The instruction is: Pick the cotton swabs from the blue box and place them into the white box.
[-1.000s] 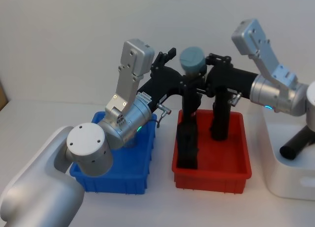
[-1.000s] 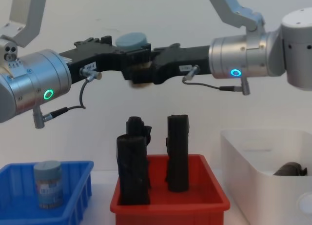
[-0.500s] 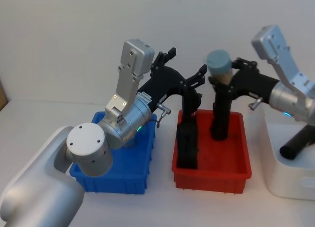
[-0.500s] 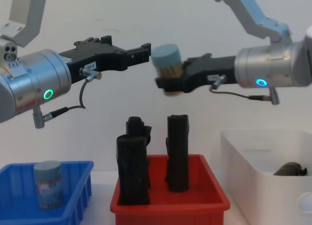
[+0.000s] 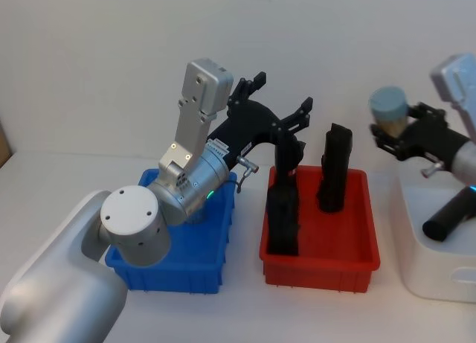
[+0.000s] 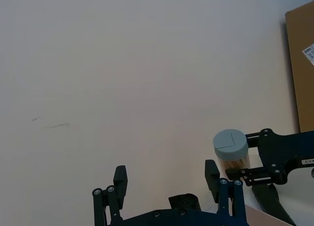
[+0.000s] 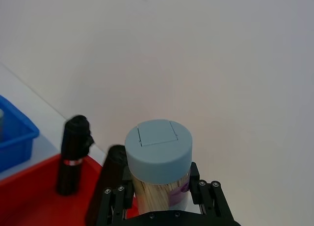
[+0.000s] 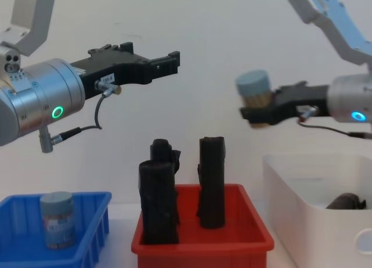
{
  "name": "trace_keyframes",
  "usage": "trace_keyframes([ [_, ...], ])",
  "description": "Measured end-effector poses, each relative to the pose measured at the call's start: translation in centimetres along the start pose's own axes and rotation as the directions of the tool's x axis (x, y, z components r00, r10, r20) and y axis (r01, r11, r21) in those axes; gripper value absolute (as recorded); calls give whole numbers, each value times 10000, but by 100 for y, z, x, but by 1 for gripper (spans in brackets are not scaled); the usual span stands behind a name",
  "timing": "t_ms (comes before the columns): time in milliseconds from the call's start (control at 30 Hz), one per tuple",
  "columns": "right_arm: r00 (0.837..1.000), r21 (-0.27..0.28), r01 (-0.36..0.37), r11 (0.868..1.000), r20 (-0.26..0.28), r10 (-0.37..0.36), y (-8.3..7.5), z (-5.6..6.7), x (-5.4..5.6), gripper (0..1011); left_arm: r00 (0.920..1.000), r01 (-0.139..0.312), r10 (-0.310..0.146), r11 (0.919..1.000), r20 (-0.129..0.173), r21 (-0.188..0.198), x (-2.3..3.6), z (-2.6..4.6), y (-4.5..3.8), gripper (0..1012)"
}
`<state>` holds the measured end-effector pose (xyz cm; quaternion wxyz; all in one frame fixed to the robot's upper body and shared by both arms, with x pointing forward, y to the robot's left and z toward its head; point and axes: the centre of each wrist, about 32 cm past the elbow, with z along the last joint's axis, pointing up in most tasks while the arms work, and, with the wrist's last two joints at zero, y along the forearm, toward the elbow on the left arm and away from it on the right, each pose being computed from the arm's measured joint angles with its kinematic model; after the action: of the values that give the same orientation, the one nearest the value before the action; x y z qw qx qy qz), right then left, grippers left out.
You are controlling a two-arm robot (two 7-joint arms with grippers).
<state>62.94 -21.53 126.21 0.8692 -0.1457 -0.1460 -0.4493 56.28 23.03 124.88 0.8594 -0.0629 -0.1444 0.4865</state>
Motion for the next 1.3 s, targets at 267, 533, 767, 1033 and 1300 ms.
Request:
trace_keyframes([
  [267,9949,-721,628,9954,-743,-682,-135,-195,121,641,10000,-1,1,10000,0,2,0,0,0,1004],
  [533,9825,-1280,378,9911,-1760,-602,-137,-388,263,641,10000,-1,1,10000,-1,1,0,0,0,1004],
  [767,9709,-1294,-82,9916,-2385,-231,-38,-469,388,641,10000,-1,1,10000,0,1,0,0,0,1004],
  [1033,9649,-1235,-190,9922,-2622,-142,46,-496,500,641,10000,0,0,10000,-1,2,0,0,0,1004],
  [1300,9656,-1287,-148,9916,-2593,-193,70,-497,585,641,10000,0,0,10000,0,2,0,0,0,1004],
])
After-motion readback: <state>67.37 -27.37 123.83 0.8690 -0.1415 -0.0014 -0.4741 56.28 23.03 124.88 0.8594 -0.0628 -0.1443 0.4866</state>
